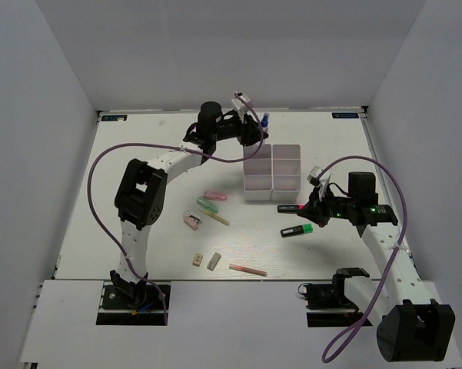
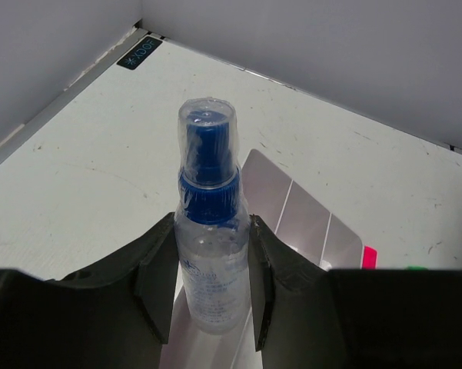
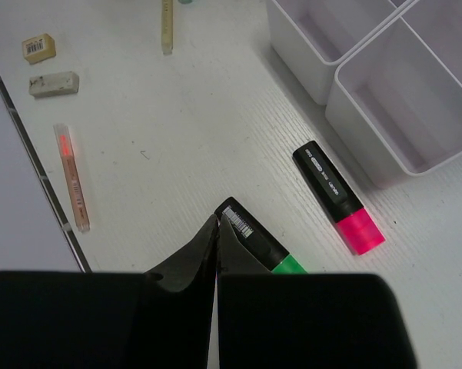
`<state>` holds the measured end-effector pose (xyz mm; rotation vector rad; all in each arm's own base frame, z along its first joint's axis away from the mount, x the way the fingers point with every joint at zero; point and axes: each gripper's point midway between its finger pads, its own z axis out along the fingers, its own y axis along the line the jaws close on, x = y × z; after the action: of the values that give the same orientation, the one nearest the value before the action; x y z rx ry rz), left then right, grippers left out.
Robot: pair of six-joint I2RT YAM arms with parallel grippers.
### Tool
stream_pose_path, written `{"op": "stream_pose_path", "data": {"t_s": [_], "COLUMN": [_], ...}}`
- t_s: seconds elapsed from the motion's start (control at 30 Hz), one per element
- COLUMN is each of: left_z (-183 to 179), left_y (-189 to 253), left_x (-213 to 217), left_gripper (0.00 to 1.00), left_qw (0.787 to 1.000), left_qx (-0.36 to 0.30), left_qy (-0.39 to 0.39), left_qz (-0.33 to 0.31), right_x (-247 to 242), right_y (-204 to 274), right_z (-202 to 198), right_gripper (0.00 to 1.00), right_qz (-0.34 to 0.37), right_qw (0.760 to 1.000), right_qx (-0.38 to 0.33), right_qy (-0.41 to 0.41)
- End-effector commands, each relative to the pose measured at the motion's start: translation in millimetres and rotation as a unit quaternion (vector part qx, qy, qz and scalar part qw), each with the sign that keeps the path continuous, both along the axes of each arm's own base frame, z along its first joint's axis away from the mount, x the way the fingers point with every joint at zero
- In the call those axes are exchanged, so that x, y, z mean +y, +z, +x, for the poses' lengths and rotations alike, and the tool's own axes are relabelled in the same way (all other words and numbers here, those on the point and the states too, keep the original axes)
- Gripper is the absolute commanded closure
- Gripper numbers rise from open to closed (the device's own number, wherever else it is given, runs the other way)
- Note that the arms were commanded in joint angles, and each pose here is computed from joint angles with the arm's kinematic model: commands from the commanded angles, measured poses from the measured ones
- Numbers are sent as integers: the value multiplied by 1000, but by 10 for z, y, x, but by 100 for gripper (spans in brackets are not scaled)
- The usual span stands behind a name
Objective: Sort the stationery into containers
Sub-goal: Place the stationery in the storage box.
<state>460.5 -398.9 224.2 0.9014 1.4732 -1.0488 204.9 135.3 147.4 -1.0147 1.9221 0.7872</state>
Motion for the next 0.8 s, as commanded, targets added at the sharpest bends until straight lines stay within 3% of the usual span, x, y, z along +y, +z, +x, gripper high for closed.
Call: {"op": "stream_pose_path", "data": {"t_s": [0.0,0.77], "left_z": [-49,-50], "left_y": [147,-245], "left_x": [-31,-19], "left_gripper": [100,100], "left_qw": [999,999], "left_qx": [-30,-23], "left_qy": [-11,-13], "left_qz": [-4,24], "right_x": [11,11], "right_y": [41,10], "right_z": [38,14], "right_gripper": [100,100], "right_qz": [3,3], "right_qw": [1000,1000], "right_qx": [-15,-7], "right_qy": [8,13]}}
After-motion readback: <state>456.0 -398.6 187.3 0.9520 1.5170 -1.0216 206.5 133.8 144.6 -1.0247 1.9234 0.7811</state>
